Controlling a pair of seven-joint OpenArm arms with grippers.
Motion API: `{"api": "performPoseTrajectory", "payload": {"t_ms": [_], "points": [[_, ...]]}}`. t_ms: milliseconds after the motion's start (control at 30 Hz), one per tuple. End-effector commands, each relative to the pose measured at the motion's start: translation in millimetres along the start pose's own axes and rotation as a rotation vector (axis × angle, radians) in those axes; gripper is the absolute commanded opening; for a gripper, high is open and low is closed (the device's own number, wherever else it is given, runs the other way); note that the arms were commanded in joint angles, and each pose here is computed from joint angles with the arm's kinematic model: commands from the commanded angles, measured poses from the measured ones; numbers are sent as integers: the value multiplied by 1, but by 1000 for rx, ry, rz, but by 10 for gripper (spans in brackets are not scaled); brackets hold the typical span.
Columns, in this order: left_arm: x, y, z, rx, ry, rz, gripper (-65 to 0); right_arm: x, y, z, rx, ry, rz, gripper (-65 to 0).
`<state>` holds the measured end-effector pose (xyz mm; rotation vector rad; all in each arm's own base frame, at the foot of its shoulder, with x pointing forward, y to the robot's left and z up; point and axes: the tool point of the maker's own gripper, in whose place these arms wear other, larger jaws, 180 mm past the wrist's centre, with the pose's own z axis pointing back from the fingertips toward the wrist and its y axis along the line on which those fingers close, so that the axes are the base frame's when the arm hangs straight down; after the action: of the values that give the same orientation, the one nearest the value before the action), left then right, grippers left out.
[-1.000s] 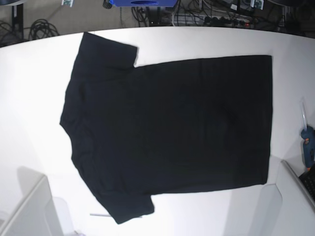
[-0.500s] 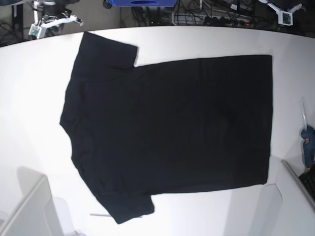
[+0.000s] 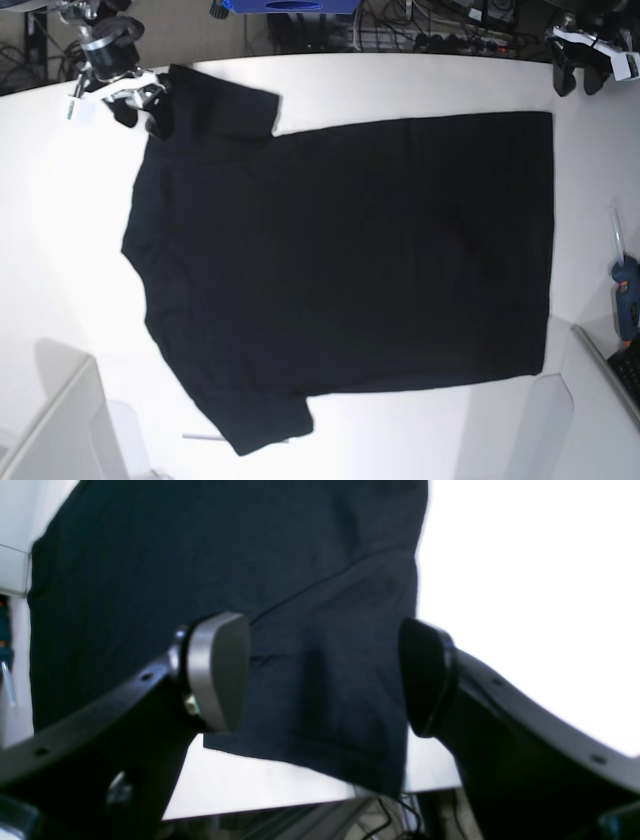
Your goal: Fold the T-shirt properly
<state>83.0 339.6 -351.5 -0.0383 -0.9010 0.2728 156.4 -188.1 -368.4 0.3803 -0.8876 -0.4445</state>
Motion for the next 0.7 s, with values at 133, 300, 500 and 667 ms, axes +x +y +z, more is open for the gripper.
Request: {"api": "performPoseTrajectory", "payload": {"t_ms": [133,300,500,667], "points": [[4,35,-3,-11,65,91,-281,-2,-17,-12,-19,29,-26,-225],[-1,61,0,35,109,62,-288,-11,-42,-22,-69,66,-79,-225],[-12,66,-3,97,135,26,-290,-23,-48,-30,-63,127,-68,-224],[-10,62,-9,90,120,34,-290,-43,-36,-34,-29,178,-75,-224]]}}
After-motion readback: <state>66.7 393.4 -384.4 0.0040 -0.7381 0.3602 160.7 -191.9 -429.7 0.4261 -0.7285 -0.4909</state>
